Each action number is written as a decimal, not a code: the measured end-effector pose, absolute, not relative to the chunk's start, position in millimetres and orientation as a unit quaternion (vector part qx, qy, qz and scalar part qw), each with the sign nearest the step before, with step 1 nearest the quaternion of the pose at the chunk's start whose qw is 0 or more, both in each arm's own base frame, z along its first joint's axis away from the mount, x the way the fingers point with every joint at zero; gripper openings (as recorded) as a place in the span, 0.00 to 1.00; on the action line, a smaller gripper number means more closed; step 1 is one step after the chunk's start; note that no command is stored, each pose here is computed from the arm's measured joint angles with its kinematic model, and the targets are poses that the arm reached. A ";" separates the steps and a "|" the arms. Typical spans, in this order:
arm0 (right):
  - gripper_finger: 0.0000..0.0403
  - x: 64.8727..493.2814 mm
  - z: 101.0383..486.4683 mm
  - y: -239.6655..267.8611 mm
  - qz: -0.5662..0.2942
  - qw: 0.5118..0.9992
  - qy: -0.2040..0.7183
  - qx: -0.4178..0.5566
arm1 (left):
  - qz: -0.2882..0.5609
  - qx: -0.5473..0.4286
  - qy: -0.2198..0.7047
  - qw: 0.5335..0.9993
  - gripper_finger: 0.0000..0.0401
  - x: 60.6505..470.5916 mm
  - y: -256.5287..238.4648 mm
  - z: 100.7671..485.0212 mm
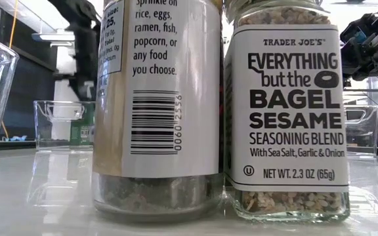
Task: Sort spices by type
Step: Put the black seasoning can into the top left transparent bin
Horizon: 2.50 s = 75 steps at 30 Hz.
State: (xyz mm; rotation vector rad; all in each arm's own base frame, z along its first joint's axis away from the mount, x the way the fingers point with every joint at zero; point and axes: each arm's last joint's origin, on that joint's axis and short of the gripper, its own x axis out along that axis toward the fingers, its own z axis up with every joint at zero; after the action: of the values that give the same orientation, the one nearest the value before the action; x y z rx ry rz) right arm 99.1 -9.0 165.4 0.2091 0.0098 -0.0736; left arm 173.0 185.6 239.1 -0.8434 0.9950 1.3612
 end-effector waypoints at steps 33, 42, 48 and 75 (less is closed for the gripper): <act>0.00 99.1 165.3 -9.0 -0.037 0.994 0.005 0.104 | 0.598 -0.362 0.428 0.573 0.44 164.7 228.9 211.5; 0.00 99.1 165.2 -9.0 -0.037 0.994 0.005 0.104 | 0.606 -0.367 0.389 0.589 0.46 162.7 226.2 225.2; 0.00 99.1 165.3 -9.0 -0.037 0.994 0.005 0.104 | 0.610 -0.375 0.344 0.608 0.46 159.8 221.9 241.3; 0.00 99.1 165.4 -9.0 -0.037 0.994 0.005 0.104 | 0.588 -0.392 0.388 0.591 0.00 182.7 228.0 206.4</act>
State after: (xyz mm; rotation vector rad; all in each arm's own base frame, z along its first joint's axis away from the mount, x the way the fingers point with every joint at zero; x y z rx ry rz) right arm 99.1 -9.0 165.4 0.2091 0.0102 -0.0735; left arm 182.7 228.0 206.4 -0.9128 0.9029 1.3681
